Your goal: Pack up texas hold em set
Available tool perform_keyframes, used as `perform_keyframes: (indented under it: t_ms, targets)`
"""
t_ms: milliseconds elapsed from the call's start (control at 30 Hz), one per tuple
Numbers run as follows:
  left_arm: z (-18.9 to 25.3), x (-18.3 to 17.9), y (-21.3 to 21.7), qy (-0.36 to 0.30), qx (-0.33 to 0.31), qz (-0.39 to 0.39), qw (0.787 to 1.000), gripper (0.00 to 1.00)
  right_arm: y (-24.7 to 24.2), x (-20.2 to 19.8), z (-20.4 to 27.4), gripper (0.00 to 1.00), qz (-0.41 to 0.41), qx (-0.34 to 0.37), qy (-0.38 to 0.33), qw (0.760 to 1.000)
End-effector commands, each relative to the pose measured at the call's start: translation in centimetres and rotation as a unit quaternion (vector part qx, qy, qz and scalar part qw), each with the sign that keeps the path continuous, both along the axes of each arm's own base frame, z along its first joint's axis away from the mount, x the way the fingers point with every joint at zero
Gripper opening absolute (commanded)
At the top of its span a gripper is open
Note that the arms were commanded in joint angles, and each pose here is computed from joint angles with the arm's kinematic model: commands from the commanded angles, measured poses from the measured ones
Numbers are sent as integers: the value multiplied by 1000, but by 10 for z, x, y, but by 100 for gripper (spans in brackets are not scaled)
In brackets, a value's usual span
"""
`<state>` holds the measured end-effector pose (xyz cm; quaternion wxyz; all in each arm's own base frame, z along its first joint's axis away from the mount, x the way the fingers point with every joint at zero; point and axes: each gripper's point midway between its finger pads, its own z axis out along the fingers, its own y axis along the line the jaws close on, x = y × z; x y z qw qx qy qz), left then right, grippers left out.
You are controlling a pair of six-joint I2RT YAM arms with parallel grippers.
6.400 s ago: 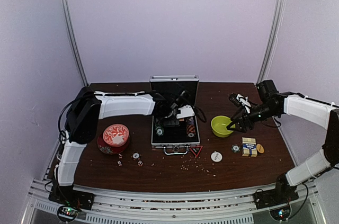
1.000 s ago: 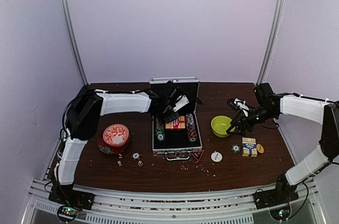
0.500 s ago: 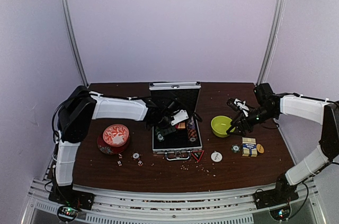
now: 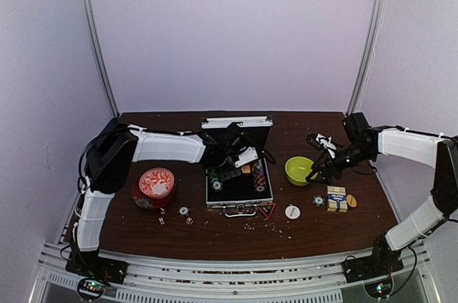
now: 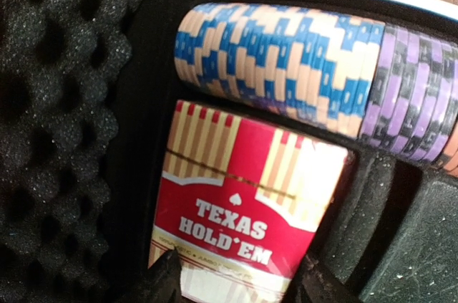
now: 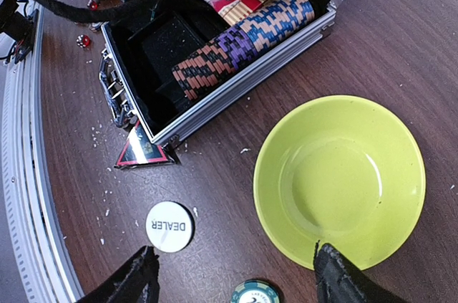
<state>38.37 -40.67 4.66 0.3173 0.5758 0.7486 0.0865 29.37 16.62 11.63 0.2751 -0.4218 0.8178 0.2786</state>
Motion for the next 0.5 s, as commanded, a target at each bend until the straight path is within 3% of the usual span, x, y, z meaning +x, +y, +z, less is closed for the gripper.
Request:
perform_keyframes:
  t_ms: [0,267,467]
  targets:
    - [10,21,2,-45,1,22,999,54,-1,0,-2,75,3,-8,0,1000]
    - [73,26,5,-109,-42,38,992,53,-1,1,-2,75,1,-10,-2,1000]
    - [97,17,10,-119,-55,29,991,52,-1,1,-4,76,1,-11,2,1000]
